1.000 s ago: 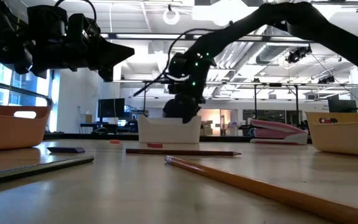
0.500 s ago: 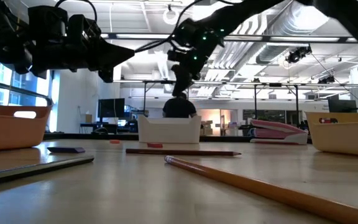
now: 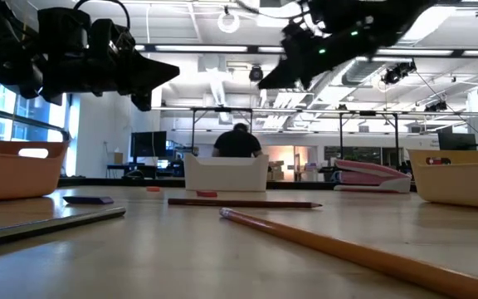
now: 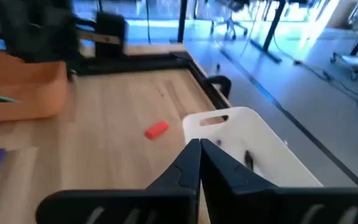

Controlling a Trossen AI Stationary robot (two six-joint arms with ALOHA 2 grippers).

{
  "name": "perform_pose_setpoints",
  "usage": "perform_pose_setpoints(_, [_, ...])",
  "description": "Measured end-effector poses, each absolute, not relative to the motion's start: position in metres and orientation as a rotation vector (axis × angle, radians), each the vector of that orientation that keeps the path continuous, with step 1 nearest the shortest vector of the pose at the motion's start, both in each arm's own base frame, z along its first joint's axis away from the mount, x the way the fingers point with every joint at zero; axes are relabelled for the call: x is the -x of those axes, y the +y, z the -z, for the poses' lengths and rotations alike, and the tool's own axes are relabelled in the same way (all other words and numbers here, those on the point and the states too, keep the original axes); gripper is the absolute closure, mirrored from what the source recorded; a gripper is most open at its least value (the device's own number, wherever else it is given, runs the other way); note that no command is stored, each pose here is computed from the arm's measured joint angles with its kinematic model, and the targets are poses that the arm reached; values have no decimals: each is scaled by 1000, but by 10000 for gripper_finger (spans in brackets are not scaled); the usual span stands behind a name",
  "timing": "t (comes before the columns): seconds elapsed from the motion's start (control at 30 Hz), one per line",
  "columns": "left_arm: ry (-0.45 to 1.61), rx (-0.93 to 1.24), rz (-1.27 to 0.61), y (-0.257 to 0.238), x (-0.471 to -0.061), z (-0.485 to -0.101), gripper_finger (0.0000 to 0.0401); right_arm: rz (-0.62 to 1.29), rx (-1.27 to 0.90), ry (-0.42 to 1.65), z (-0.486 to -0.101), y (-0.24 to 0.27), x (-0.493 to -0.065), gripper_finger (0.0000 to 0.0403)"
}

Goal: Sort crayons/erasers/pens/pencils in bins
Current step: Put the blue eraser into the yellow bin

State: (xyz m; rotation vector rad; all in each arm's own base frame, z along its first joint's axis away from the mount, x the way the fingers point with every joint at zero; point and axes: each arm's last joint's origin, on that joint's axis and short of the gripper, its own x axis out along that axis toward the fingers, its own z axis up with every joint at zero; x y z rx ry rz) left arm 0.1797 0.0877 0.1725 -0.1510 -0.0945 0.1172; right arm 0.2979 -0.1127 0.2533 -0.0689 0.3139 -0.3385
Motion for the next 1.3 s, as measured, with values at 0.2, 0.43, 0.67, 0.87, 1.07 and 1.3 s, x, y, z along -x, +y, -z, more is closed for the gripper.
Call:
perform_pose_setpoints(0.2, [-93,151,-119,88,-180,-172,401,342,83,266,-240,-79,-262,402])
perform_pose_setpoints(0.43, [-46,167,-100,85,-188,-173,401,235,33,35,-214,-61,-225,403])
perform_pose_setpoints(0.67, [130,193,-112,79,-211,-175,401,228,14,38,-200,-49,-213,403])
perform_pose_setpoints(0.87, [326,224,-114,73,-229,-181,401,181,28,45,-199,-37,-215,403])
perform_pose_setpoints(1.07, [528,203,-123,59,-240,-187,401,137,98,56,-198,-28,-217,403])
perform_pose_setpoints(1.3, [571,175,-98,36,-247,-193,401,137,109,67,-197,-28,-217,403])
